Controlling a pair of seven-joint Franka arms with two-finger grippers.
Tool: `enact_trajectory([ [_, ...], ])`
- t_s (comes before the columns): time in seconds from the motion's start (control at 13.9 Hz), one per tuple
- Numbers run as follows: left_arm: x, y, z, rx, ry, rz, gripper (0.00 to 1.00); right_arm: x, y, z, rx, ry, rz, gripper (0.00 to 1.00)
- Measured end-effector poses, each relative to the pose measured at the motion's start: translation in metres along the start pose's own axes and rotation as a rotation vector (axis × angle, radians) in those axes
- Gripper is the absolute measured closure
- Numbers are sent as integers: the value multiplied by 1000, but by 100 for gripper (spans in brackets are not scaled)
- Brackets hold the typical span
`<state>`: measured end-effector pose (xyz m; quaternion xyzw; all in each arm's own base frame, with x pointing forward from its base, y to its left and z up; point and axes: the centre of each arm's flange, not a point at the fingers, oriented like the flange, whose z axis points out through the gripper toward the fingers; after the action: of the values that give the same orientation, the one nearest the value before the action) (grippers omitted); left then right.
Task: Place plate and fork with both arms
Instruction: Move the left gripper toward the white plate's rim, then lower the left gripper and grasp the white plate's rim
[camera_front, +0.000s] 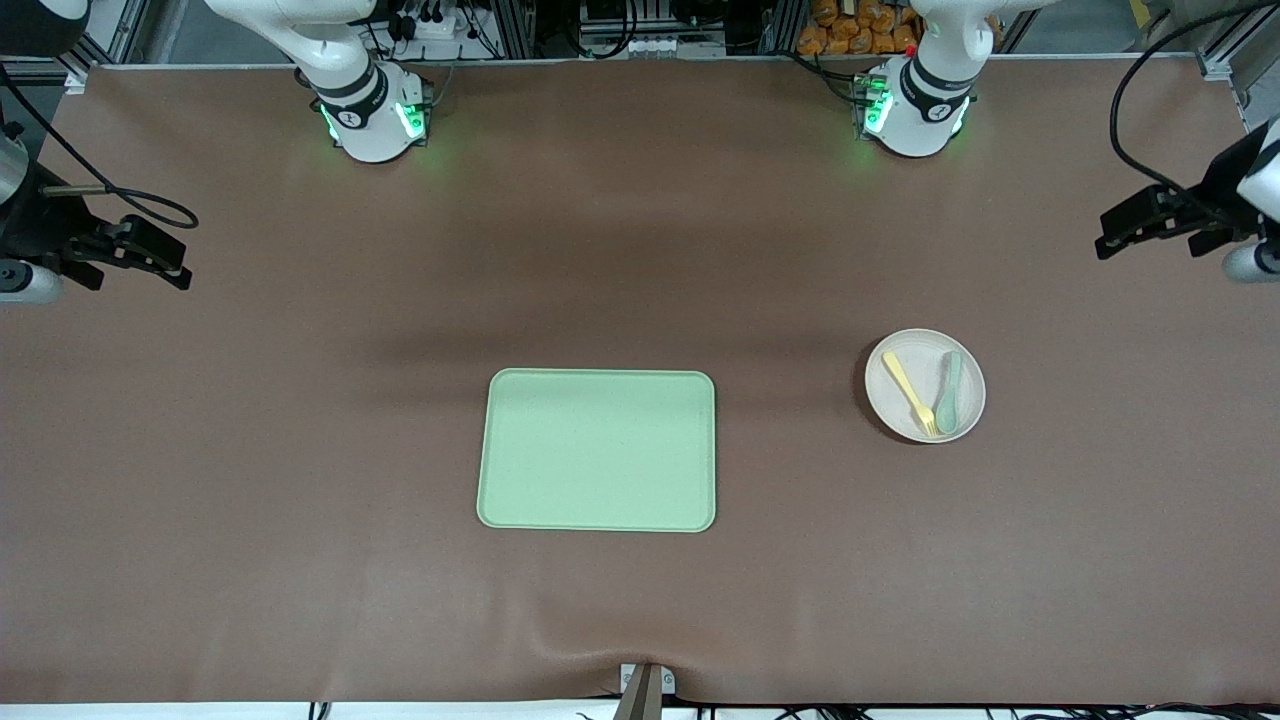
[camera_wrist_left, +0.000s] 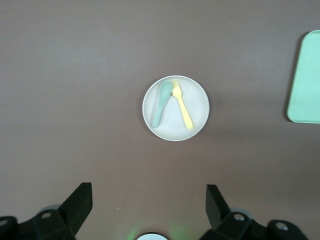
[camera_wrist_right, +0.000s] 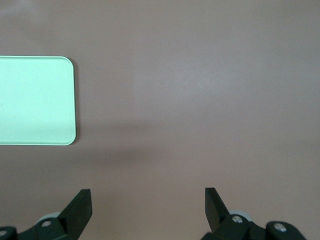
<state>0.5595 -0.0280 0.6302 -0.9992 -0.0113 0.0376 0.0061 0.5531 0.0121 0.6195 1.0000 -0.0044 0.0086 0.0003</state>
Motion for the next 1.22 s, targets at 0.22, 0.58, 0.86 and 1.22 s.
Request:
enact_trajectory([
  [0.22,29,-4,44,-5,-57,-2,0,0,0,0,0,0,1,0],
  [0.58,76,-22,155,-24,-37,-34,0,0,-3,0,5,-1,-4,0],
  [0.86,76,-46,238,-35,10,-75,0,0,-3,1,8,-2,-4,0],
  [1.22,64,-59,322,-48,25,-99,0,0,-2,1,9,-3,-2,0],
])
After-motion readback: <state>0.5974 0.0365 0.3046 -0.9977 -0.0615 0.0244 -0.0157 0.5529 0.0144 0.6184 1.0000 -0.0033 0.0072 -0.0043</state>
